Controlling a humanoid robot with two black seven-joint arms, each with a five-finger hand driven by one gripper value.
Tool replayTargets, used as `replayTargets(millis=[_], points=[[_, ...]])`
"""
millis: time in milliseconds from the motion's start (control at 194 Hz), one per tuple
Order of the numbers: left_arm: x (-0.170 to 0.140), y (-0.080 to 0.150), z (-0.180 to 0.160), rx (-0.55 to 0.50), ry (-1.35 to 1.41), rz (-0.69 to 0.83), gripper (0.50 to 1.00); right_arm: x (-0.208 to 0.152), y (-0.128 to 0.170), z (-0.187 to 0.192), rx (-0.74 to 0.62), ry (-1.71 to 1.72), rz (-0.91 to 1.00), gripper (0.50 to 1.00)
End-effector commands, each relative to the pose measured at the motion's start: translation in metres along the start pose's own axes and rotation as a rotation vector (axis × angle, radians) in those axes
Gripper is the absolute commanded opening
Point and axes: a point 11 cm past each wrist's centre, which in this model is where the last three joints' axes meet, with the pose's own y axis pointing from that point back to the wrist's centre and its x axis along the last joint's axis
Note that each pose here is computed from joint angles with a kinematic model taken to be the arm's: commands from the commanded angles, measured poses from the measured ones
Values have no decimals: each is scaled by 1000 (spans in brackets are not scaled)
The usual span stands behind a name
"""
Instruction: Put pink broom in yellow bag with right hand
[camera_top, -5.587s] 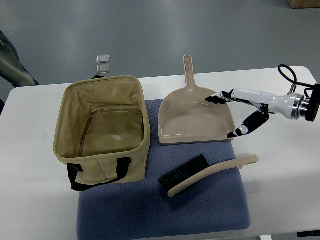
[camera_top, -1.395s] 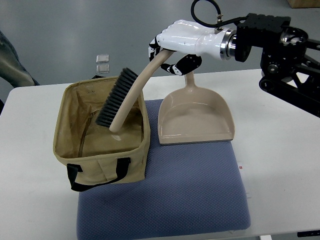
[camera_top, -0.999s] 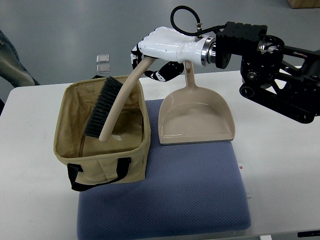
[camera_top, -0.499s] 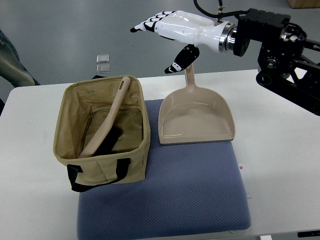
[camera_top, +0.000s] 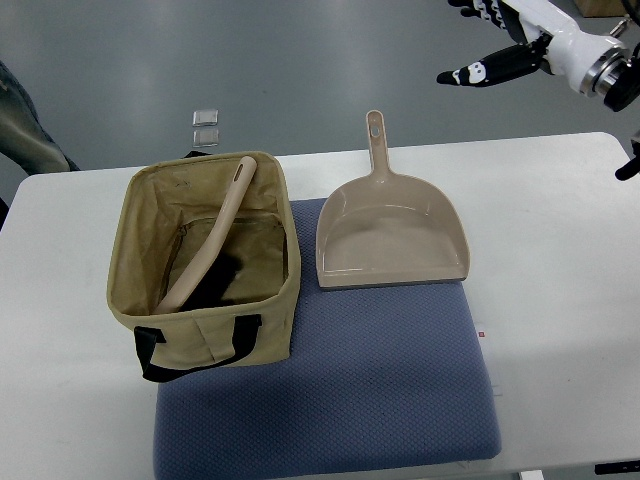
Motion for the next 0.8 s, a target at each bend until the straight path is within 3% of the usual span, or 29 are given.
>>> replayTargets(millis=[0,299,793], points=[[0,0,0,0,0,0,1000,17,13,37,-42,-240,129,921],[0,0,0,0,0,0,1000,10,48,106,-93,-670,299,921],[0,0,0,0,0,0,1000,-51,69,149,-157,-883,322,924]])
